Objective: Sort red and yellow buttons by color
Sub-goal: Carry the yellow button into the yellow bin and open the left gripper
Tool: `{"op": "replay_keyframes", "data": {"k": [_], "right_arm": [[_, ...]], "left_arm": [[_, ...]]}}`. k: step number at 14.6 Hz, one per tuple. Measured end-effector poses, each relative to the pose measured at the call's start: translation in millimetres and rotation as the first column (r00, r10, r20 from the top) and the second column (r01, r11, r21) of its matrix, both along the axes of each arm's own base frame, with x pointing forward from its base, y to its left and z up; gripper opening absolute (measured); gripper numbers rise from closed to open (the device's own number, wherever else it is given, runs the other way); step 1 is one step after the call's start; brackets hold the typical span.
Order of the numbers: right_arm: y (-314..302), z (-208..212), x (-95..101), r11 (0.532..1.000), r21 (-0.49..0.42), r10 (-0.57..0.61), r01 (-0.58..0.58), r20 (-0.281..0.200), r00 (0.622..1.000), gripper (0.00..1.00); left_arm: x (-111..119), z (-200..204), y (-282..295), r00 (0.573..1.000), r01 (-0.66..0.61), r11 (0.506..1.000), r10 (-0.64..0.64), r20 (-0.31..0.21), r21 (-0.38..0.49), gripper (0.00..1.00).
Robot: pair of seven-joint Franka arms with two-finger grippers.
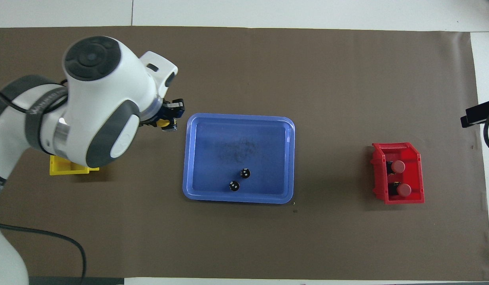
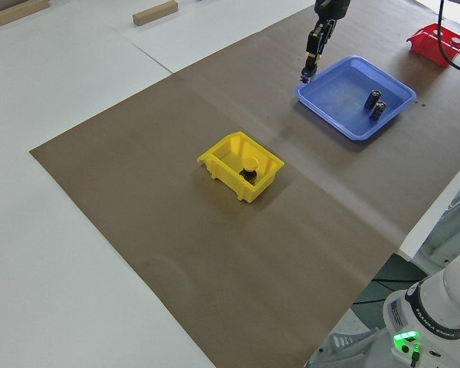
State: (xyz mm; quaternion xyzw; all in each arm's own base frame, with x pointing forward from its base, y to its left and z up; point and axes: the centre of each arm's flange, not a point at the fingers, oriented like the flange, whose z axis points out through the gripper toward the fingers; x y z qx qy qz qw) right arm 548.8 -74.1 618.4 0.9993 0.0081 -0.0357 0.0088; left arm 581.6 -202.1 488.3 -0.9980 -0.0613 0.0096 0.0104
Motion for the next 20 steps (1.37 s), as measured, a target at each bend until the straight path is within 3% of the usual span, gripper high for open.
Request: {"op": "replay_keyframes", "data": {"k": [3, 6, 11, 20], "right_arm": [[-2, 0, -0.2, 1.000, 0.000, -0.003, 0.003, -0.001, 1.000, 1.00], [1, 1, -1.1, 1.000, 0.001, 0.001, -0.001, -0.005, 1.000, 1.00], [2, 1, -1.6, 1.000, 0.001, 0.002, -0.002, -0.007, 1.000, 1.00], [15, -1, -0.8, 1.000, 0.003, 0.028, -0.027, -0.016, 0.999, 1.00]], "left_arm": [[35, -2, 140, 0.999, 0.045, 0.999, -0.045, 0.017, -0.006, 0.41], [39, -12, 221, 0.996, 0.091, 0.996, -0.090, 0.027, -0.006, 0.41], [28, -45, 220, 0.991, 0.131, 0.991, -0.131, -0.005, -0.014, 0.41], [9, -89, 228, 0.986, 0.167, 0.986, -0.167, 0.022, -0.010, 0.41]]}}
